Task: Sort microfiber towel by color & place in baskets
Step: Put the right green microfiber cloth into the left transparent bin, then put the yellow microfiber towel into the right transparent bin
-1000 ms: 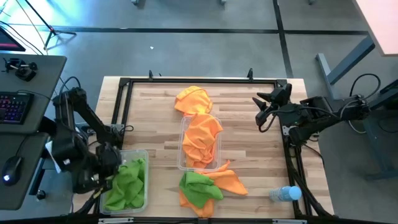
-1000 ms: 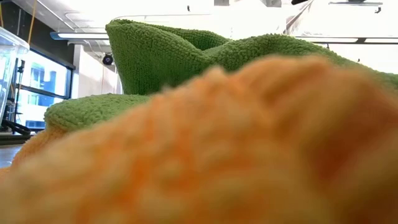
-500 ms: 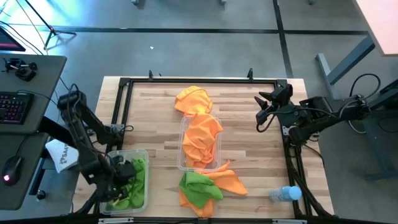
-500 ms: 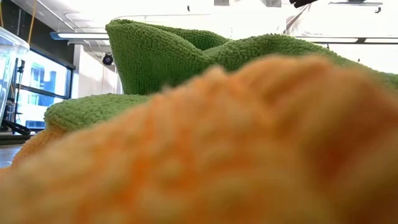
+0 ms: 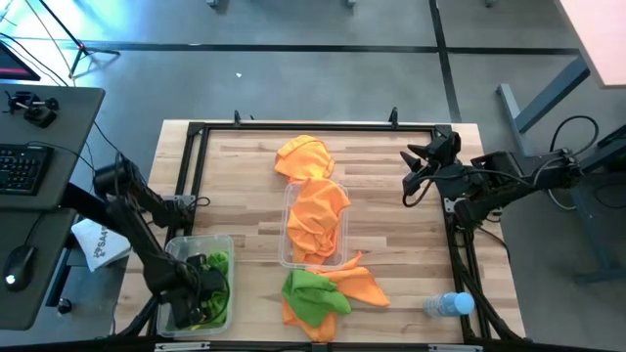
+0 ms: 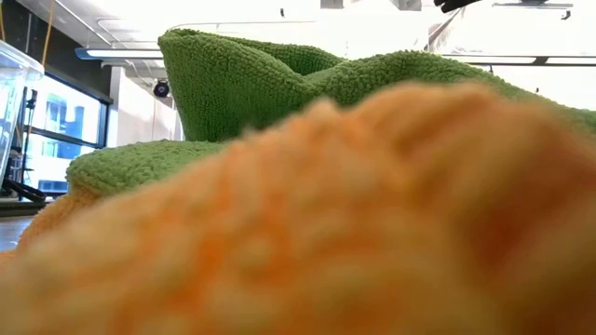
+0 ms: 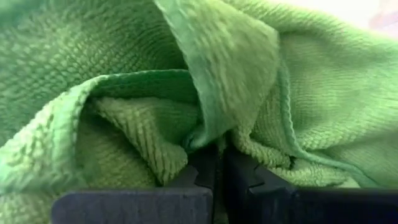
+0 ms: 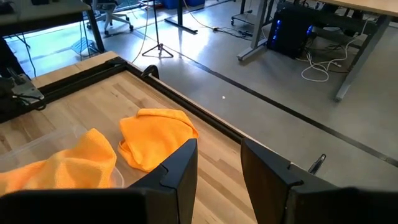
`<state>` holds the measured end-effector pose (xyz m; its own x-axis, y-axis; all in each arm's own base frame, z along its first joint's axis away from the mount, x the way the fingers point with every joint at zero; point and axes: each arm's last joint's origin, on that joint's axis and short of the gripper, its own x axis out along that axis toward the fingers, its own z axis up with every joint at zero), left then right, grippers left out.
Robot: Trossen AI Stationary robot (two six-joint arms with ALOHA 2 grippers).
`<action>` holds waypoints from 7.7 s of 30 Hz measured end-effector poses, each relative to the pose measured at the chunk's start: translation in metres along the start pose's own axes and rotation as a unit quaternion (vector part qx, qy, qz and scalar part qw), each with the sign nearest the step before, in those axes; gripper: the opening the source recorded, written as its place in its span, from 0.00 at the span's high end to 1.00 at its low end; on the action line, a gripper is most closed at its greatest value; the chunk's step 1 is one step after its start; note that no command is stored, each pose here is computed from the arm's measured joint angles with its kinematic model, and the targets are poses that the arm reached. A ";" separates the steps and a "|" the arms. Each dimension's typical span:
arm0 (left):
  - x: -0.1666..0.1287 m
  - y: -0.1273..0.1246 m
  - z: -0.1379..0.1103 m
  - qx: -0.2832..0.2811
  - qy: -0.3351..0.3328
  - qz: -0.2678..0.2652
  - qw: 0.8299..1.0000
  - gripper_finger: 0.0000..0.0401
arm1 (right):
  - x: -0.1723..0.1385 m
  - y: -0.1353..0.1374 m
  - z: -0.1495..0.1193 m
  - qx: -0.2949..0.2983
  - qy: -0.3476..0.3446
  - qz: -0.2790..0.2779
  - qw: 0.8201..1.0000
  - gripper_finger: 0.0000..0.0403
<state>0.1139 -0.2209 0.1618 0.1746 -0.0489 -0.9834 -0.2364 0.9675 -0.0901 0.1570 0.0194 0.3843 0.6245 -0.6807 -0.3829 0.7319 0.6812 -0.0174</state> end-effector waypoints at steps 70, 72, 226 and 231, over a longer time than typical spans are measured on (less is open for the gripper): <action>-0.159 0.163 0.157 -0.022 -0.404 0.079 0.911 0.76 | 0.124 0.068 -0.004 0.096 0.095 0.049 0.990 0.70; -0.157 0.173 0.162 -0.039 -0.411 0.084 0.907 0.76 | 0.139 0.062 -0.001 0.095 0.107 0.065 0.988 0.70; -0.150 0.218 0.174 -0.258 -0.449 0.075 0.852 0.76 | 0.454 0.040 -0.032 -0.177 0.231 0.155 0.944 0.63; -0.150 0.218 0.174 -0.257 -0.449 0.075 0.852 0.76 | 0.451 0.041 -0.035 -0.190 0.247 0.190 0.931 0.71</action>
<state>0.2020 0.0409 0.3174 0.7119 0.4991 -0.4941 -0.6682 0.6978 -0.2580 0.4589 -0.2506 0.1783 0.5482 -0.2291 -0.8043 0.2760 0.9574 -0.0846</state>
